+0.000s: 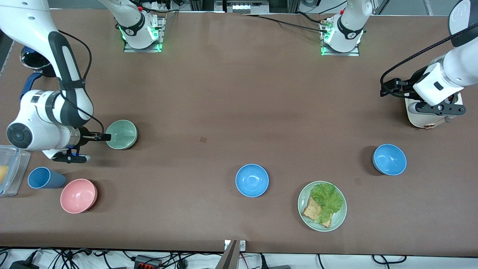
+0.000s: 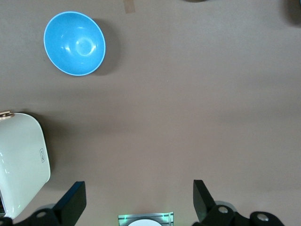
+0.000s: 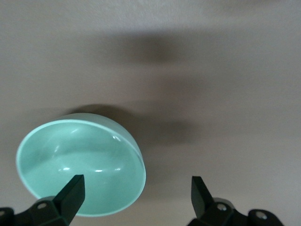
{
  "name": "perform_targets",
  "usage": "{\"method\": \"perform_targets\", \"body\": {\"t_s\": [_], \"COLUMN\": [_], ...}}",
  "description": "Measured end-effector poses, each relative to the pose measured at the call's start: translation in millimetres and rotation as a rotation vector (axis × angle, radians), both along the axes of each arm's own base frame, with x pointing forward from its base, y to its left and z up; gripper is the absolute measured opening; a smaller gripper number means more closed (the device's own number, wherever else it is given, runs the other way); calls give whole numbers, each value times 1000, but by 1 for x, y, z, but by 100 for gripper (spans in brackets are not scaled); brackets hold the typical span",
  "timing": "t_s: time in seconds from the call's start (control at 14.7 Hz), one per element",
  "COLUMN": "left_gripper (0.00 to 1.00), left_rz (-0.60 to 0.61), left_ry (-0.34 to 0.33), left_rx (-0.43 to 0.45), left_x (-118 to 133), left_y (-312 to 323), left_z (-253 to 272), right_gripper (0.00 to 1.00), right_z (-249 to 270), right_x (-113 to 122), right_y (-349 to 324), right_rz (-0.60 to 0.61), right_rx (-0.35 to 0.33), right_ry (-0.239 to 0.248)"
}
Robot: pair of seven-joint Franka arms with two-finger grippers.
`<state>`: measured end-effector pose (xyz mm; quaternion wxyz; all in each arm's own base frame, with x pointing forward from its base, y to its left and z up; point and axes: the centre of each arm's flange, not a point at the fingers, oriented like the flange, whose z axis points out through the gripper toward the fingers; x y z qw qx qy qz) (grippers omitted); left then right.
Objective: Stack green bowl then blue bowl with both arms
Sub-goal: 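Close the right gripper on the green bowl's rim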
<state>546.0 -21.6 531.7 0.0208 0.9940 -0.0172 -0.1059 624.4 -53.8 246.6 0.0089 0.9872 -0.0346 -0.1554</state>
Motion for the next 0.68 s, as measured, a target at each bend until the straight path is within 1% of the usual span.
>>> {"method": "perform_targets", "body": {"t_s": [0.14,0.2,0.27,0.34,0.41,0.48,0.54,0.61,0.68], "left_gripper": [100,100,100,100,100,100,100,100,100], "left_rz": [0,0,0,1,2,3,4,5,5], "left_ry": [1,3,5,7,8,10,12,15,18], "left_rx": [0,0,0,0,0,0,-1,-1,-2], "left_x": [0,0,-1,-1,-1,0,0,0,1], "left_y": [0,0,0,1,1,2,3,3,4], "left_z": [0,0,0,-1,-1,-2,-3,-4,-5], "right_gripper": [100,96,96,87,77,74,73,69,69], "right_z": [-14,-19,-24,-28,-32,-36,-40,-44,-48], "right_x": [-2,-4,-6,-8,-11,-14,-16,-17,-18], "right_y": [0,0,0,0,0,0,0,0,0], "right_rz": [-2,-3,-3,-4,-5,-6,-6,-7,-8], "right_rx": [0,0,0,1,1,1,2,2,2], "right_ry": [23,32,41,50,59,68,77,84,91]}}
